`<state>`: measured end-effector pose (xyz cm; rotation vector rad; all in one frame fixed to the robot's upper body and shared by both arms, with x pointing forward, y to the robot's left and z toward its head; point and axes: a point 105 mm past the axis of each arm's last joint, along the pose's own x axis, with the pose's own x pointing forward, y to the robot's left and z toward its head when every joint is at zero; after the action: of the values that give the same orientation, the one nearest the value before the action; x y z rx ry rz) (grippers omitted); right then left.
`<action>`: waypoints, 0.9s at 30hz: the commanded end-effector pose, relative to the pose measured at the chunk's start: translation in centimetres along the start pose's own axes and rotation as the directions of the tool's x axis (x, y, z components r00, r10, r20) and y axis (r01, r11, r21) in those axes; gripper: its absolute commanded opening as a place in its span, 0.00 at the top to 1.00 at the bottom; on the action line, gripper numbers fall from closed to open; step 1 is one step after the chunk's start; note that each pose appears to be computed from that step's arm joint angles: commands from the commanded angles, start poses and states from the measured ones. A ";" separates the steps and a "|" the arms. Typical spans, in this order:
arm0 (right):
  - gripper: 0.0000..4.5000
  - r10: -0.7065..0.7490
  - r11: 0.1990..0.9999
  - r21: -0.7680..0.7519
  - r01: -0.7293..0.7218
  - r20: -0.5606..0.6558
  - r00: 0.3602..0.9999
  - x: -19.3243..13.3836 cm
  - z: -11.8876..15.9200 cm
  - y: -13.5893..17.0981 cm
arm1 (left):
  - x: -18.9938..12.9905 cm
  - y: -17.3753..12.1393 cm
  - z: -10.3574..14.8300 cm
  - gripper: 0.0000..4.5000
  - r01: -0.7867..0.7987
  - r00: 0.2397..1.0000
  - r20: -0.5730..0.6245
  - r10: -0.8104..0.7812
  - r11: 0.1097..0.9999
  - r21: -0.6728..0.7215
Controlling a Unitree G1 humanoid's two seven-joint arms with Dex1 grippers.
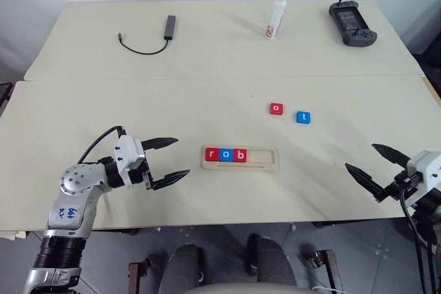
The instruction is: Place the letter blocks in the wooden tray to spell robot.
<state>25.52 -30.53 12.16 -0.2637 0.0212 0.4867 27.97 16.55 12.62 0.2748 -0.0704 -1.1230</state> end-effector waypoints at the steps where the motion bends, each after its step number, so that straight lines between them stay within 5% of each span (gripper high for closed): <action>1: 0.01 0.021 1.000 0.010 -0.021 0.034 0.999 2.8 2.7 0.1 | 0.1 0.3 0.8 0.00 0.003 1.000 0.012 -0.004 0.999 0.046; 13: 0.01 0.066 0.993 0.111 -0.044 -0.207 0.976 12.8 4.8 0.1 | 0.8 0.2 1.0 0.00 -0.001 1.000 0.022 0.000 0.999 0.053; 27: 0.01 0.127 0.992 0.024 -0.125 -0.219 0.967 15.1 6.0 0.7 | 0.7 -0.6 1.1 0.00 -0.031 0.999 0.028 0.030 0.998 0.046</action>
<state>37.94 -21.69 15.04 -0.2845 0.3085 0.5781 27.78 15.67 12.57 0.2828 -0.0854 -1.0971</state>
